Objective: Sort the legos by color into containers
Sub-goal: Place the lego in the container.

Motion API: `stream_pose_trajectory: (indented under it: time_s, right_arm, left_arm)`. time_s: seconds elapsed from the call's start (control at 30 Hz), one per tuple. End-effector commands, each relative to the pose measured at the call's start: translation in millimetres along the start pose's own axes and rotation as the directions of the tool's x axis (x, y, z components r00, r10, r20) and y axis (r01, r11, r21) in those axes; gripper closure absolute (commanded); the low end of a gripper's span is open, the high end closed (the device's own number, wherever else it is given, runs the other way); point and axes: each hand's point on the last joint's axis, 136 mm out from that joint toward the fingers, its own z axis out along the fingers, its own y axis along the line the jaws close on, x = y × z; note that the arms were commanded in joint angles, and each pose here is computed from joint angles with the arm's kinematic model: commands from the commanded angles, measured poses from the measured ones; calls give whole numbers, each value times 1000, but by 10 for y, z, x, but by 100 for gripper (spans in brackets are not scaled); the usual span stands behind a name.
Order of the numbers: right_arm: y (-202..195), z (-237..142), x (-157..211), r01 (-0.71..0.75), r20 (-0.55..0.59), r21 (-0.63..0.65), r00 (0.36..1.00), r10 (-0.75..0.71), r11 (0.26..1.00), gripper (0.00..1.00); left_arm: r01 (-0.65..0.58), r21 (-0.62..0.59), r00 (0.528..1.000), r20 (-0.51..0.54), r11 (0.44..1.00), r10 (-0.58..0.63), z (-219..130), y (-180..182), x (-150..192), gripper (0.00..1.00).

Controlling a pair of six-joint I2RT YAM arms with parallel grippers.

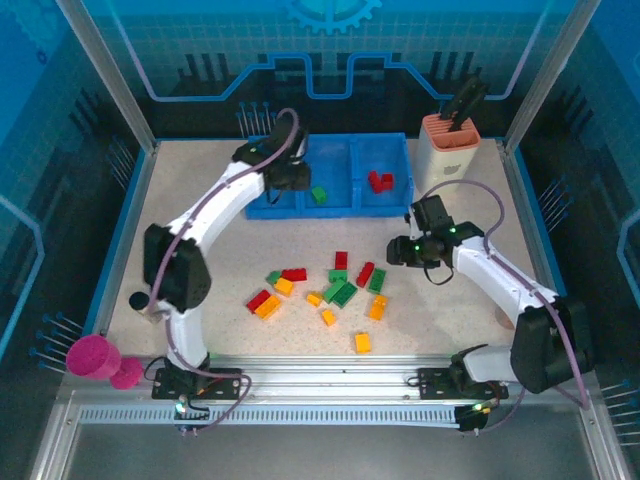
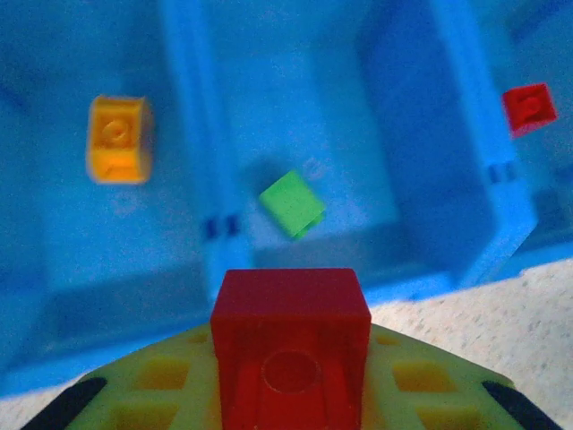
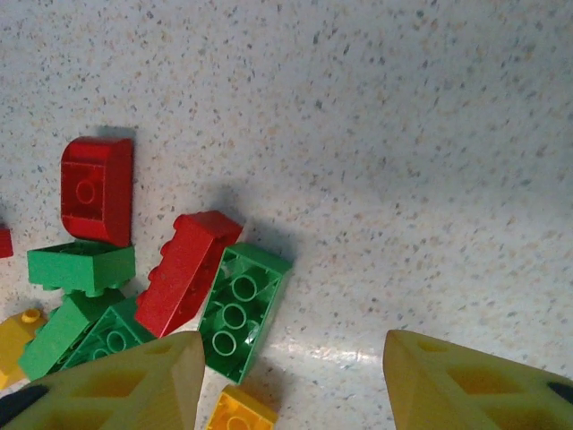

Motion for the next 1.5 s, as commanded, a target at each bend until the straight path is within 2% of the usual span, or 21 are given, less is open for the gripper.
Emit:
stream_pose_trajectory:
  time_s: [0.0,0.13,0.3,0.43,0.53,0.83,1.03,1.27,1.47]
  right_arm:
    - [26,41,144,-68,-2,-7,998,68,998,44]
    - [-17,109,293,-90,-19,0,996,90,996,44]
    - [-37,174,368,-95,-39,7,995,95,995,44]
    - [-21,244,400,-85,-63,12,994,86,996,44]
    - [-19,283,413,-75,-76,22,994,76,997,44]
    - [-50,364,461,-73,-96,37,992,76,997,44]
    - [-21,387,508,-66,-117,17,991,68,998,43]
    - [78,221,454,-51,-104,-18,993,49,999,43]
    - [136,131,443,-36,-112,-39,993,31,999,43]
  left_arm:
    - [-61,69,998,28,996,60,108,-383,-211,78]
    - [-60,157,994,101,986,44,293,-799,-474,79]
    - [-37,265,988,152,963,-4,547,-1116,-563,79]
    - [-19,344,990,138,939,-30,789,-1323,-471,79]
    - [-47,362,990,141,931,-5,926,-1492,-352,78]
    - [-120,390,989,132,913,73,1078,-1896,-30,75]
    - [-122,336,990,108,934,91,1245,-1915,149,74]
    - [-90,265,994,78,960,71,1538,-1824,292,72]
    - [-68,249,997,47,966,58,1740,-1826,462,70]
